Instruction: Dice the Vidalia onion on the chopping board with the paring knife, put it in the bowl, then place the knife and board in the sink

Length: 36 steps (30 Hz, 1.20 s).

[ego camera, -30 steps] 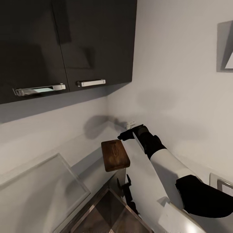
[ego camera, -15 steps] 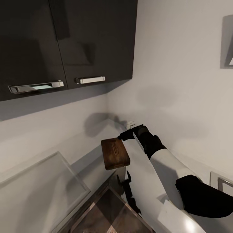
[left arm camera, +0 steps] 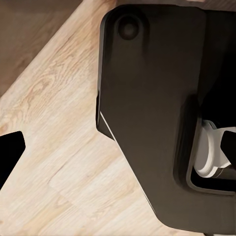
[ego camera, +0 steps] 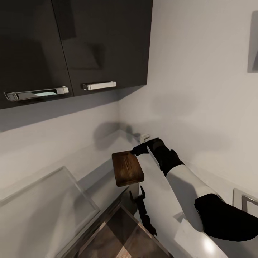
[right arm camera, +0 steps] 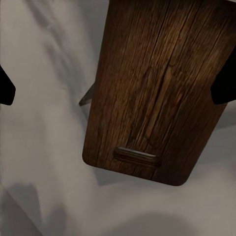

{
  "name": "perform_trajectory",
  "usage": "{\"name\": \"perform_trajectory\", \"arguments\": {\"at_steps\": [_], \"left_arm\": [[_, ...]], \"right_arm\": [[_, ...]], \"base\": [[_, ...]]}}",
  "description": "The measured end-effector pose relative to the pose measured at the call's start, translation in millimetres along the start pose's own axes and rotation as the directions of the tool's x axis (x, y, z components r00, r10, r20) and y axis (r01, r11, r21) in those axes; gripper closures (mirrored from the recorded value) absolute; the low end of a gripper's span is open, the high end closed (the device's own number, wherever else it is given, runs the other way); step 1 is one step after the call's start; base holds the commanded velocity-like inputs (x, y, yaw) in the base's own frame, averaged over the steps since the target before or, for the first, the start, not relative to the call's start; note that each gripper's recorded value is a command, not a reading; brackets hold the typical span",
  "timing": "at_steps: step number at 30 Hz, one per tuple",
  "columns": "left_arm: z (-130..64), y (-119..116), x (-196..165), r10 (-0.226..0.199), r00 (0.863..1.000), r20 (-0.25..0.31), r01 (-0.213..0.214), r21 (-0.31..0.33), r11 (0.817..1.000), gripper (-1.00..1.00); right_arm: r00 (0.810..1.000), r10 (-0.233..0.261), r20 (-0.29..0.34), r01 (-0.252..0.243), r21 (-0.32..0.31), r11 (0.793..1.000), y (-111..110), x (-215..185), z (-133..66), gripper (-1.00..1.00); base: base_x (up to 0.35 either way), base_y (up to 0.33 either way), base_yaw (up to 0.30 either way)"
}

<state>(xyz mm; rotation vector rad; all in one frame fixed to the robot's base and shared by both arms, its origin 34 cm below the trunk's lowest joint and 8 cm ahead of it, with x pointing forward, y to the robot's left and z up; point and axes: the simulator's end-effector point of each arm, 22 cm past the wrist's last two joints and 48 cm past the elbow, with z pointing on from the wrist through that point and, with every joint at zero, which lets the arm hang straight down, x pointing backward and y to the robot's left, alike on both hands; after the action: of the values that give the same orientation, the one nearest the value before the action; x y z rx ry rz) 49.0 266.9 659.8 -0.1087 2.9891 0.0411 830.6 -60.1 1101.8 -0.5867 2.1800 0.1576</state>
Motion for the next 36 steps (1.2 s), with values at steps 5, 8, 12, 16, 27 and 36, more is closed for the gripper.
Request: {"name": "perform_trajectory", "arguments": {"at_steps": [5,8,12,16,27,36], "left_arm": [[-0.1,-0.1,0.0,0.0,1.0,0.0,0.0,0.0,1.0,-1.0],[-0.1,-0.6,0.6,0.0,1.0,-0.001,0.0,0.002,1.0,-1.0],[-0.1,-1.3,0.6,0.002,1.0,-0.001,-0.002,0.005,1.0,-1.0],[-0.1,-1.8,0.0,0.003,1.0,0.0,-0.003,0.007,1.0,-1.0],[-0.1,-1.9,-0.1,0.004,1.0,0.0,-0.004,0.008,1.0,-1.0],[-0.1,-0.5,0.9,0.003,1.0,-0.002,-0.003,0.005,1.0,-1.0]], "right_arm": [[0.998,-0.015,0.056,0.015,0.004,1.0,-0.7,-14.5,-2.0,-1.0],[0.995,-0.026,0.098,0.024,0.02,1.0,-4.2,-28.9,-7.1,-1.0],[0.991,-0.033,0.129,0.019,0.106,0.994,-25.7,-56.2,-23.1,-1.0],[0.99,-0.04,0.136,0.002,0.268,0.963,-74.7,-113.6,-58.3,-1.0],[0.989,0.064,0.132,-0.089,0.189,0.978,-76.7,-147.6,-65.3,-1.0],[0.994,0.085,0.071,-0.081,-0.057,0.995,-23.3,-126.7,-47.6,-1.0]], "base": [[0.0,0.0,0.0],[0.0,0.0,0.0],[0.0,0.0,0.0],[0.0,0.0,0.0],[0.0,0.0,0.0],[0.0,0.0,0.0]]}}
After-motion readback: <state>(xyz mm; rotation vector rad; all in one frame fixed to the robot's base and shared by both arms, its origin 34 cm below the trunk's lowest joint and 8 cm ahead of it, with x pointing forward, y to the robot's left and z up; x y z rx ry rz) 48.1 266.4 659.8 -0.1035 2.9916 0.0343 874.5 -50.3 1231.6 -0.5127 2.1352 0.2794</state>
